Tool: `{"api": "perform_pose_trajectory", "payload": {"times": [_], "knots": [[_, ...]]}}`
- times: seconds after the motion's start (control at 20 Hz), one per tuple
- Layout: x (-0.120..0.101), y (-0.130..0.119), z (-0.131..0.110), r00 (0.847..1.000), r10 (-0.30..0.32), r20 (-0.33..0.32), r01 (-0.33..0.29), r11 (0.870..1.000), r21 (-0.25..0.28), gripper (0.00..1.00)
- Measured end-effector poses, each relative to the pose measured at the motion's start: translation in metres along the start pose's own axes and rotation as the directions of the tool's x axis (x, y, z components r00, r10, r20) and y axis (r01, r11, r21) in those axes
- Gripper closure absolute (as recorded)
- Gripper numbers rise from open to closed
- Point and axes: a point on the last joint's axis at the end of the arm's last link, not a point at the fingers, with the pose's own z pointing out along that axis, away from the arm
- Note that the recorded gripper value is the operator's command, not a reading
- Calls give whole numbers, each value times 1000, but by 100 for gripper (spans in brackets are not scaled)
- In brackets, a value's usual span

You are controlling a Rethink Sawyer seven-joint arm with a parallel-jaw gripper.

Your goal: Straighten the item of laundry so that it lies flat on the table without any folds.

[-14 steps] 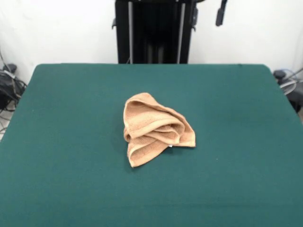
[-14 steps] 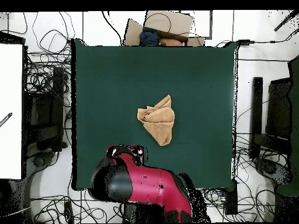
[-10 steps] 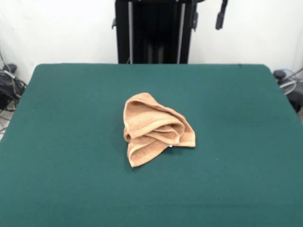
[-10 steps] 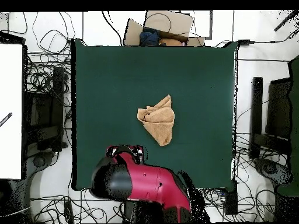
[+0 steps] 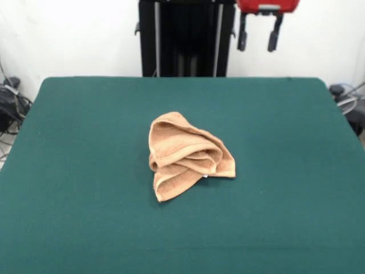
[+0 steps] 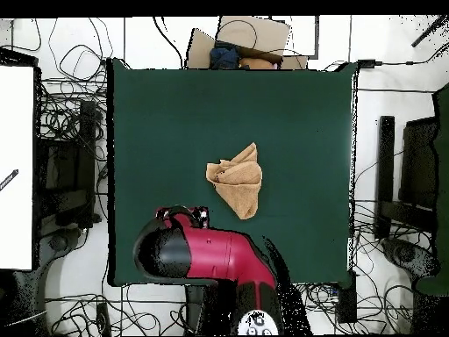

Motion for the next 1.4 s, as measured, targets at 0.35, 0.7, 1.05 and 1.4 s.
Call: {"api": "perform_pose_trajectory", "payload": {"times": [0.35, 0.7, 1.05, 1.4], "knots": [[-26, 8, 17, 1000, -23, 13, 23, 1000, 0, 0], [-50, 6, 29, 999, -29, 34, 28, 1000, 10, 0], [-89, -4, 46, 997, -27, 73, 25, 999, 27, 0], [-122, 3, 64, 993, -49, 105, 45, 998, 37, 0]]}}
